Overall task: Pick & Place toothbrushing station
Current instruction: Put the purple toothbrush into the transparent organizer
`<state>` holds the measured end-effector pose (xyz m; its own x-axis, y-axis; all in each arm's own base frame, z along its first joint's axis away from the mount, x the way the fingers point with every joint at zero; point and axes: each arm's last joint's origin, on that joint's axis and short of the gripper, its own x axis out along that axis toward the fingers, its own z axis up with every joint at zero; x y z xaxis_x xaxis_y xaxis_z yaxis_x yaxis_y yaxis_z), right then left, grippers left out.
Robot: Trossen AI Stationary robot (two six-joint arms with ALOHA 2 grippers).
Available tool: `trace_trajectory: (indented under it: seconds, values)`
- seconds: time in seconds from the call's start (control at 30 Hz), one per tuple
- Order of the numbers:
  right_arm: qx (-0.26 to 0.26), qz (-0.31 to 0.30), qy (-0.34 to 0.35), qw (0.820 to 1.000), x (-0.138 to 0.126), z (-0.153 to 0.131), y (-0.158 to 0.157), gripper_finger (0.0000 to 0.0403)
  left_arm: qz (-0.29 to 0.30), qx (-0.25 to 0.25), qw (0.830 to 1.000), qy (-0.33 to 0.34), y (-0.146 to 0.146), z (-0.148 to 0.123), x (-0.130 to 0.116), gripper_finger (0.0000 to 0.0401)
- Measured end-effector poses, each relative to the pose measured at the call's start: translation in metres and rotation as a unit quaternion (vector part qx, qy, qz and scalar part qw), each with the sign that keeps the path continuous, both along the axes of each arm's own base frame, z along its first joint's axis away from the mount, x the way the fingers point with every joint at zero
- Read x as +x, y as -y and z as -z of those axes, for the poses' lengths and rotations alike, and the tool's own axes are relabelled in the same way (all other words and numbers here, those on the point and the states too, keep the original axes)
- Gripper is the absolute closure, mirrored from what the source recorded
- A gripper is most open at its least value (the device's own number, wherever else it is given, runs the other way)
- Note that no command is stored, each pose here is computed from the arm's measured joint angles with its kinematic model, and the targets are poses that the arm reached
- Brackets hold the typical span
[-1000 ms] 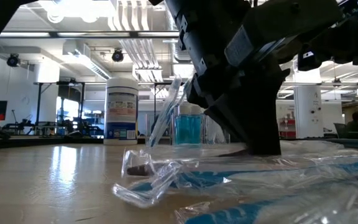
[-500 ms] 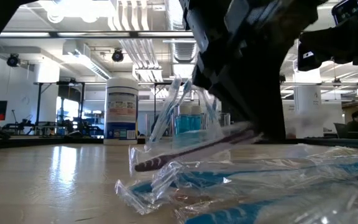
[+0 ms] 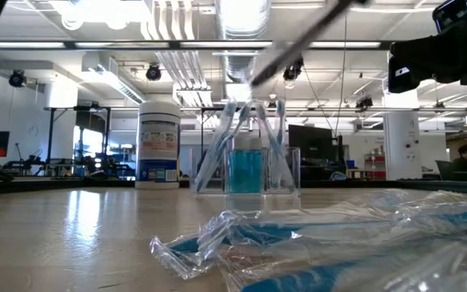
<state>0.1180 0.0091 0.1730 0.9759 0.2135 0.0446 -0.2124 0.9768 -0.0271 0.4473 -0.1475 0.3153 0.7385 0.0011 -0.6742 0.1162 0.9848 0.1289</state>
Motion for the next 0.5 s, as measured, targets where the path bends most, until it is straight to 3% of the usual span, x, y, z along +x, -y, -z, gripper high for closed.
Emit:
trace_trajectory:
  seconds: [0.17, 0.27, 0.5]
  values:
    - [0.0, 0.0, 0.0, 1.0, 0.0, 0.0, 0.0, 0.0394, -0.027, 0.043, 0.993, 0.107, -0.029, -0.034, -0.043, 0.038]
    - [0.0, 0.0, 0.0, 1.0, 0.0, 0.0, 0.0, 0.0394, -0.061, 0.028, 0.979, 0.192, -0.053, -0.039, -0.076, 0.038]
    - [-0.002, 0.0, 0.003, 1.0, 0.0, 0.0, 0.0, 0.0394, -0.193, -0.053, 0.912, 0.357, -0.114, 0.02, -0.146, 0.0381]
